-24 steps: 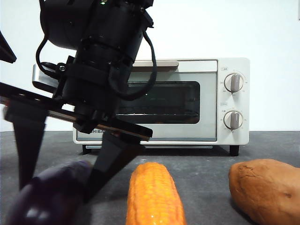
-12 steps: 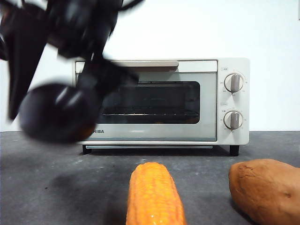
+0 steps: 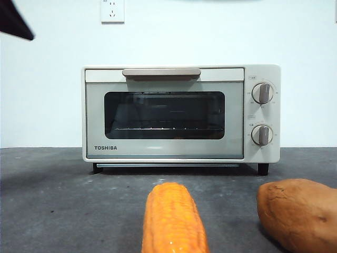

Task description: Take the eggplant from the table,put the eggplant in the oven

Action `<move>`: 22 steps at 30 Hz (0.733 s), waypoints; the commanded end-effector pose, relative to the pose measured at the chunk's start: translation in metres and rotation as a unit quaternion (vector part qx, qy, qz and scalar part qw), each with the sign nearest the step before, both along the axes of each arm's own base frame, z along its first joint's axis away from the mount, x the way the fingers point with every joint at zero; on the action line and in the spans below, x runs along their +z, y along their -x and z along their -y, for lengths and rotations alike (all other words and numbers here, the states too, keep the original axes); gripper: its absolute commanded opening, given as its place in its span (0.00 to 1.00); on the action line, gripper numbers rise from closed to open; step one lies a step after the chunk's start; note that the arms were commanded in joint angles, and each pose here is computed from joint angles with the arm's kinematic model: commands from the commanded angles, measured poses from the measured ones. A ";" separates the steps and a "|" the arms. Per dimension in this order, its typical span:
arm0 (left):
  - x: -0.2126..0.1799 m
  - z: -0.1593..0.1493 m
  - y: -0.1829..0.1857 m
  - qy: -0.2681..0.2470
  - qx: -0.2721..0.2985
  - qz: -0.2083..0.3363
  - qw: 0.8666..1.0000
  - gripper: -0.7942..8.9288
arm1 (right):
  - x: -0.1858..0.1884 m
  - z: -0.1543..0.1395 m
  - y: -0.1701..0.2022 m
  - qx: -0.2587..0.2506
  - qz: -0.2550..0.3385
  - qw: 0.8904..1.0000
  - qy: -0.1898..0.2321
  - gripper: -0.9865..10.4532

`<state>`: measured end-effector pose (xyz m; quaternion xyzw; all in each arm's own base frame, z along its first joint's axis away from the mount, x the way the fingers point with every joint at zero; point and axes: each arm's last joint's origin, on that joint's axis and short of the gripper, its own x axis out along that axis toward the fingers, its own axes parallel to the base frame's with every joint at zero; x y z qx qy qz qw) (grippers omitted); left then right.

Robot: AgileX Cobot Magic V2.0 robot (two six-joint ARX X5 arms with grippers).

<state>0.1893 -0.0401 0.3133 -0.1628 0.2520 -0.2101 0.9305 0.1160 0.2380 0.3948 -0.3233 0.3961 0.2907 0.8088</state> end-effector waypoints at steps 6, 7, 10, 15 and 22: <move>0.027 0.036 -0.029 -0.026 -0.047 0.017 0.998 0.09 | 0.048 0.068 0.039 0.006 0.046 0.996 -0.076 0.18; 0.029 0.042 -0.034 -0.031 -0.058 0.012 0.998 0.09 | 0.052 0.076 0.043 0.006 0.050 0.995 -0.089 0.18; 0.032 0.061 -0.049 -0.055 -0.092 -0.003 0.994 0.09 | 0.061 0.096 0.051 -0.002 0.057 0.990 -0.126 0.18; 0.037 0.094 -0.077 -0.095 -0.146 -0.027 0.984 0.09 | 0.074 0.135 0.065 -0.019 0.068 0.979 -0.191 0.18; 0.037 0.133 -0.113 -0.117 -0.182 -0.043 0.975 0.09 | 0.081 0.176 0.080 -0.029 0.082 0.964 -0.251 0.18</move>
